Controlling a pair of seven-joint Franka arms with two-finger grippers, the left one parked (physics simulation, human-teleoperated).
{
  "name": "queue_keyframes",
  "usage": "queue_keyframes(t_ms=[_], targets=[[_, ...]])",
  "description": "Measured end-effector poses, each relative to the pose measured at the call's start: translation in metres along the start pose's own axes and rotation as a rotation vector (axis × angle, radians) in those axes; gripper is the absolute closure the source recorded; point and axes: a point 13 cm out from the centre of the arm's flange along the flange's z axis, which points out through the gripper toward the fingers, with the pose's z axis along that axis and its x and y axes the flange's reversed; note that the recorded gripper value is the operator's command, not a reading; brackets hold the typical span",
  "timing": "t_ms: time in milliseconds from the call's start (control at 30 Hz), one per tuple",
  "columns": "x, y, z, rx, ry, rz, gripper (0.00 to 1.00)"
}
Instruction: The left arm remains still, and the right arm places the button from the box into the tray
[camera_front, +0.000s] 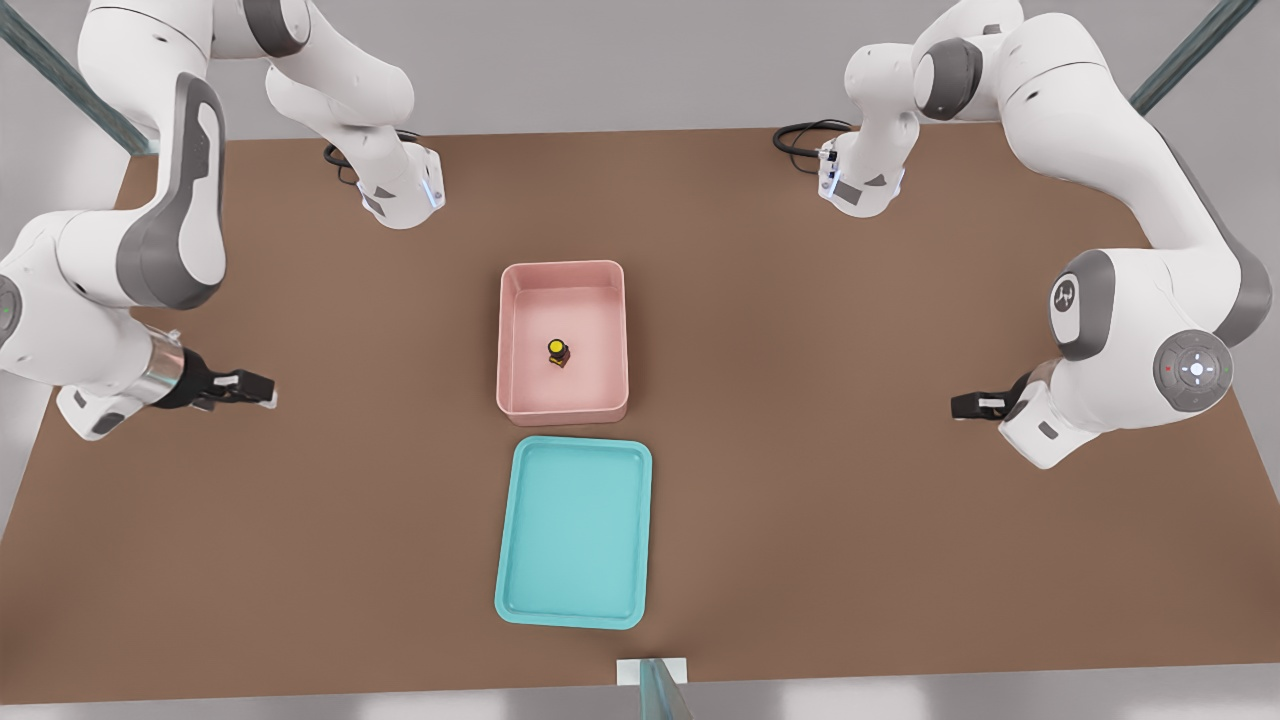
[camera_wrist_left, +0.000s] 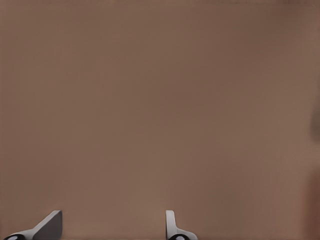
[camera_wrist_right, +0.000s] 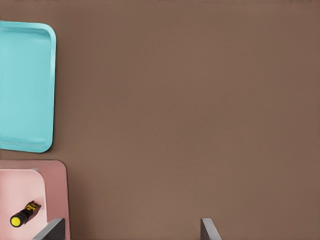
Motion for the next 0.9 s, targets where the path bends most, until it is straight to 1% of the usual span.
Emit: queue_keyframes(t_ms=[67,100,133,167,200,233,300,333,367,400,433,467,500,600,633,667,733,833,900], targets=[[-0.002,0.002,-0.003,0.000,-0.011,-0.014,0.00],[-0.004,0.031,-0.008,-0.005,-0.022,-0.067,0.00],[-0.004,0.101,-0.015,-0.008,-0.041,-0.186,0.00],[0.008,0.184,-0.015,0.011,-0.053,-0.333,0.00],[0.030,0.265,-0.003,0.042,-0.048,-0.478,0.00],[0.060,0.330,0.008,0.031,-0.032,-0.571,0.00],[0.132,0.425,0.028,0.020,0.021,-0.693,0.00],[0.165,0.451,0.046,0.026,0.061,-0.722,0.00],[0.199,0.469,0.081,0.044,0.112,-0.728,0.00],[0.244,0.483,0.129,0.076,0.163,-0.739,0.00],[0.286,0.490,0.173,0.114,0.200,-0.747,0.00],[0.308,0.480,0.213,0.151,0.225,-0.722,0.00],[0.307,0.465,0.241,0.172,0.227,-0.665,0.00],[0.244,0.423,0.259,0.125,0.175,-0.420,0.00],[0.229,0.418,0.257,0.103,0.157,-0.361,0.00],[0.223,0.418,0.258,0.088,0.145,-0.326,0.00],[0.226,0.420,0.269,0.078,0.137,-0.292,0.00],[0.230,0.403,0.294,0.083,0.130,-0.237,0.00],[0.220,0.389,0.302,0.078,0.113,-0.194,0.00]])
